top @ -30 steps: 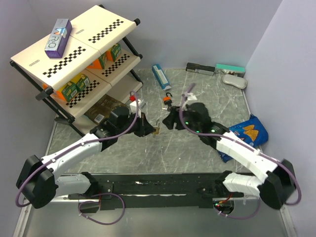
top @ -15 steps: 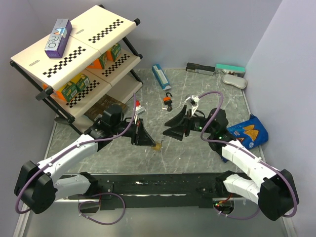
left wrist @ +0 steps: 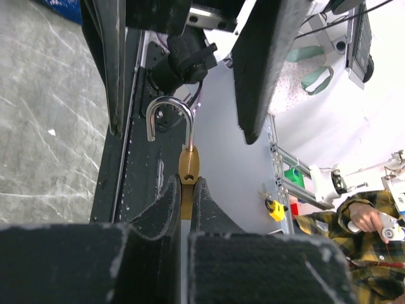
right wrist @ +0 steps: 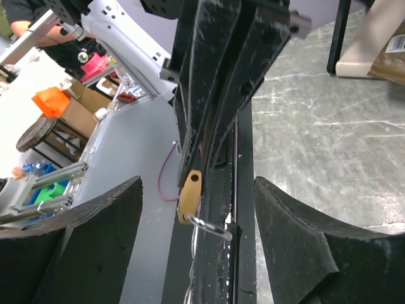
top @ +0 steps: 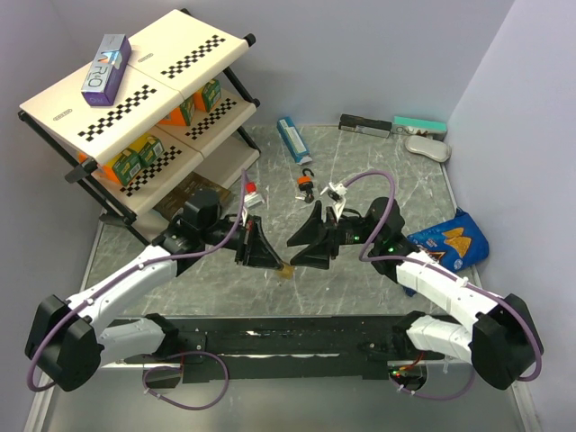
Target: Unlock with the key
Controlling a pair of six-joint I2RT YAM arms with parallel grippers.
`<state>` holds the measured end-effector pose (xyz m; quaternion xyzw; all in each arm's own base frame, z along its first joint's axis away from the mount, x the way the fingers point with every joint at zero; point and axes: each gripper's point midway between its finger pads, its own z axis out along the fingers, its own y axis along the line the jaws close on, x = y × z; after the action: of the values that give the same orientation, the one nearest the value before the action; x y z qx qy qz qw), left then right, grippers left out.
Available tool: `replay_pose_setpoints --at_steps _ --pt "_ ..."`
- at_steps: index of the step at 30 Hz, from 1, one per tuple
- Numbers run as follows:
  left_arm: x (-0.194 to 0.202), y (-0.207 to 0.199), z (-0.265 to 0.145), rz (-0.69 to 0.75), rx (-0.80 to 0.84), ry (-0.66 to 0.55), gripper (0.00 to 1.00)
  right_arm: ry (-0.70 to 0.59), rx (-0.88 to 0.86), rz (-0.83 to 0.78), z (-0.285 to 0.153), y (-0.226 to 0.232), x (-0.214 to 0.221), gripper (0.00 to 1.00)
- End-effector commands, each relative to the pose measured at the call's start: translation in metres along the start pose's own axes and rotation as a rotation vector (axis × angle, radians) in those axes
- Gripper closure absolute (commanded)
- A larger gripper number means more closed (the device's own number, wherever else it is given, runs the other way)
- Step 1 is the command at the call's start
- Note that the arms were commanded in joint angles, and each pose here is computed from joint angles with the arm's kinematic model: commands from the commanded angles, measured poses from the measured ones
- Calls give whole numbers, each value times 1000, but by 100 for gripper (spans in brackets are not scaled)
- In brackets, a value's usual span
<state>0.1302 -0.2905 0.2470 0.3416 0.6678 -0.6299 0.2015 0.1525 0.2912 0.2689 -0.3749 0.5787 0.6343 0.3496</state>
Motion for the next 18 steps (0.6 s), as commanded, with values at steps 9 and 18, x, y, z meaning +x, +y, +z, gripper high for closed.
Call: replay_pose_setpoints --at_steps 9,18 --pt "-29 -2 -13 95 -61 -138 99 2 -17 -61 3 9 -5 46" --pt "-35 34 -19 60 -263 -193 99 -14 109 -17 3 -13 -6 78"
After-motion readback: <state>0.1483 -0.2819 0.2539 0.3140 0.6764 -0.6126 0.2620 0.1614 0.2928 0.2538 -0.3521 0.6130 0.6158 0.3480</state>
